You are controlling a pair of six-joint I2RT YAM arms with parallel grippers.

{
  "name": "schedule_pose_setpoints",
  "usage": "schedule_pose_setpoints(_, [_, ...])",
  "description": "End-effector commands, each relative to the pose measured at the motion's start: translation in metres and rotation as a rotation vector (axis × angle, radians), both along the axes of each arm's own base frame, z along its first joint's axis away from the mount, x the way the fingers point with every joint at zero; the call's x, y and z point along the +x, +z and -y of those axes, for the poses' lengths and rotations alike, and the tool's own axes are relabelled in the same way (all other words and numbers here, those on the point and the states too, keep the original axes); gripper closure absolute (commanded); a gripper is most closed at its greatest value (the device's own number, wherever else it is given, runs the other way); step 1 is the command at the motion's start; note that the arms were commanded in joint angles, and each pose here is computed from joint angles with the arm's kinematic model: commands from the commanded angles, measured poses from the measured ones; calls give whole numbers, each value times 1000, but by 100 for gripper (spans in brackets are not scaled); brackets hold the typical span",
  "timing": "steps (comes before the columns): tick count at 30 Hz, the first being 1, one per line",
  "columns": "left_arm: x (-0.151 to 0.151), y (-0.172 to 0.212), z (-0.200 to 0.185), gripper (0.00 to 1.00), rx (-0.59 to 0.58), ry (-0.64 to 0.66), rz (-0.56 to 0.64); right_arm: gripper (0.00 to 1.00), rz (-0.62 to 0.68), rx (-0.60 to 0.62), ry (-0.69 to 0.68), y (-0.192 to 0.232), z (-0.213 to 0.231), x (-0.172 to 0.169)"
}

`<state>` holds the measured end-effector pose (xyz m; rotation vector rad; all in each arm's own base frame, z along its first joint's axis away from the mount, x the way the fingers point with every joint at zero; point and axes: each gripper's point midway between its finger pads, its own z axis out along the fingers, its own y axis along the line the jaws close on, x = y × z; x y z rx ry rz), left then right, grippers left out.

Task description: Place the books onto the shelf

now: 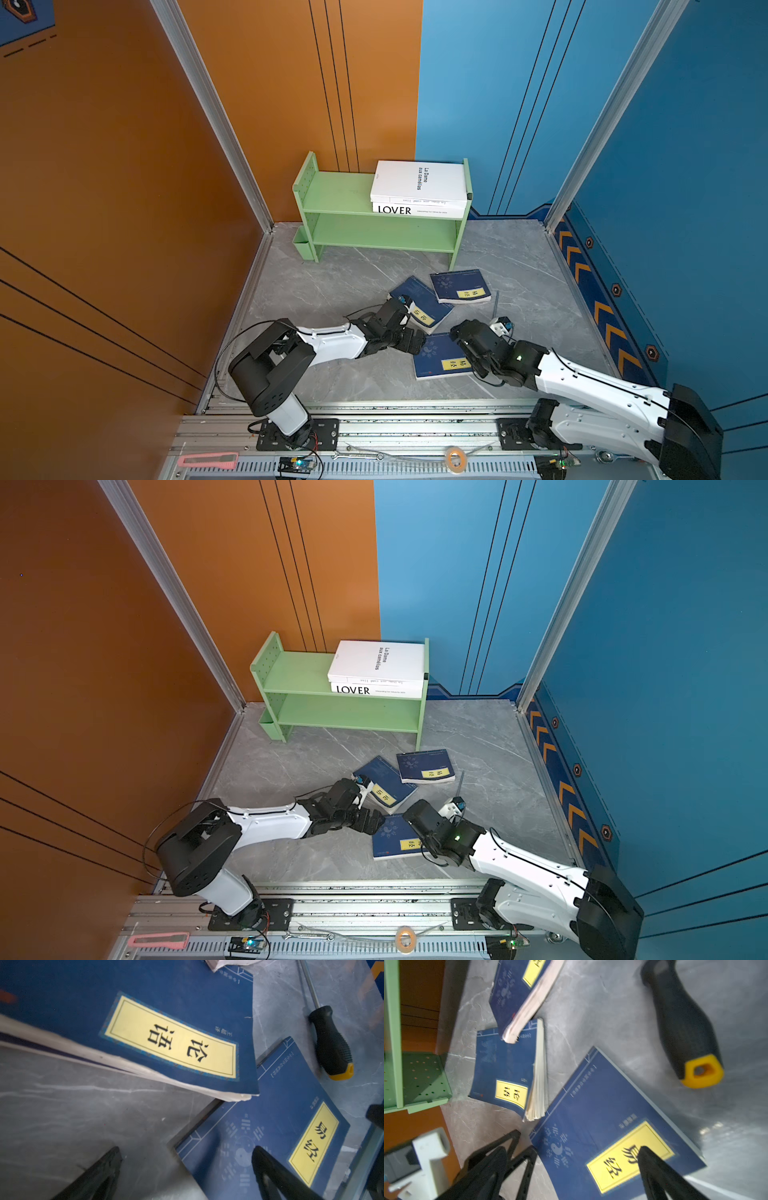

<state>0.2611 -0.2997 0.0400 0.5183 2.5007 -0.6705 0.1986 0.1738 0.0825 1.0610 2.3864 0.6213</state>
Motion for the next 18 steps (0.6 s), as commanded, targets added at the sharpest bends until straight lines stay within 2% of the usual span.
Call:
schedule_pose_setpoints(1, [-11,-17,8,2,33,-63,-53,0,-64,-69,-52,-24,20,-21])
schedule_pose_setpoints(5, [-13,-21,13,3,37,-74,-62,0,-71,-62,-61,-34,21,-26])
schedule_pose_setpoints(9, [-17,-24,13,4,48,-86,-70,2,-51,-13,-46,-43,15,-21])
schedule_pose_setpoints(18, [-22,-27,5,5,65,-75,-80,1,-69,-11,9,-46,-4,-9])
